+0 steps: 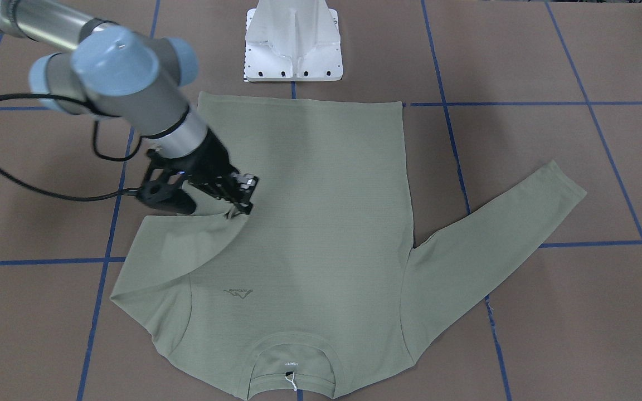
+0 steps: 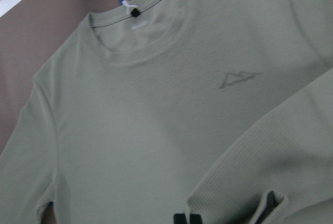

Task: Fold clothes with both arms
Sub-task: 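Grasp the sleeve cuff nearest the right gripper and fold it across the shirt body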

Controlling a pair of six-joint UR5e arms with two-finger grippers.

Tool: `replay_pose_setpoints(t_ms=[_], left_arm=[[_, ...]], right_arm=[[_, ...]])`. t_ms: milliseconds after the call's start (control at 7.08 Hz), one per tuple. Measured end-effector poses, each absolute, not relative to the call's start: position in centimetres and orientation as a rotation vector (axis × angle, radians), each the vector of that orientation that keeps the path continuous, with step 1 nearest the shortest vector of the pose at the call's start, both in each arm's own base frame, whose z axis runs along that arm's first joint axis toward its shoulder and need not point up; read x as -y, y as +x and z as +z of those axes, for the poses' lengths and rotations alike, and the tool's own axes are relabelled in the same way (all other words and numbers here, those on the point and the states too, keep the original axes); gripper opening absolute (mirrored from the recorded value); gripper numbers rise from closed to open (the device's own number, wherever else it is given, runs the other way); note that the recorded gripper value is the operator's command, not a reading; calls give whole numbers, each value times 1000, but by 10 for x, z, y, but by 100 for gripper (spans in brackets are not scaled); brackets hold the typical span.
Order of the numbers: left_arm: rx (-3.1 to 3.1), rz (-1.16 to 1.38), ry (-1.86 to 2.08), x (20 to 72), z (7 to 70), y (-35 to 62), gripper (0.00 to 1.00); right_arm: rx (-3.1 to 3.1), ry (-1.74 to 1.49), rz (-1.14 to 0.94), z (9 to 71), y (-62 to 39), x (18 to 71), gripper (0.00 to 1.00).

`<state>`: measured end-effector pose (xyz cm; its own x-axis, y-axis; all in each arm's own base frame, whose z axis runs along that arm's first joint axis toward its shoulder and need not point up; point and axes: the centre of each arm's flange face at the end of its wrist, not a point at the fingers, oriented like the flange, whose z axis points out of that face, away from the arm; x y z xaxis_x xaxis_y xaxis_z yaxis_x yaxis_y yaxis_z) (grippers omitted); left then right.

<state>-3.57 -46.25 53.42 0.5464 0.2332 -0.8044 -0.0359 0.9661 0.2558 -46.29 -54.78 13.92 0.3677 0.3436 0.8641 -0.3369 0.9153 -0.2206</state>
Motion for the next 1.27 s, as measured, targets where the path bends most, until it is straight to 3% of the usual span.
replay_pose_setpoints(t_ms=[283, 565, 707, 989, 1272], left_arm=[[-982, 158, 213, 463, 538, -36, 99], [-982, 160, 214, 462, 538, -36, 99], [-982, 160, 215, 462, 538, -36, 99], [-982, 162, 219, 462, 536, -36, 99], [-982, 178, 237, 464, 533, -33, 99]], right_arm=[[1082, 45, 436, 44, -562, 536, 0], [1107, 90, 419, 17, -627, 535, 6], [1123, 102, 412, 17, -641, 536, 48], [1132, 111, 408, 12, -657, 534, 90], [1120, 124, 442, 7, -672, 529, 96]])
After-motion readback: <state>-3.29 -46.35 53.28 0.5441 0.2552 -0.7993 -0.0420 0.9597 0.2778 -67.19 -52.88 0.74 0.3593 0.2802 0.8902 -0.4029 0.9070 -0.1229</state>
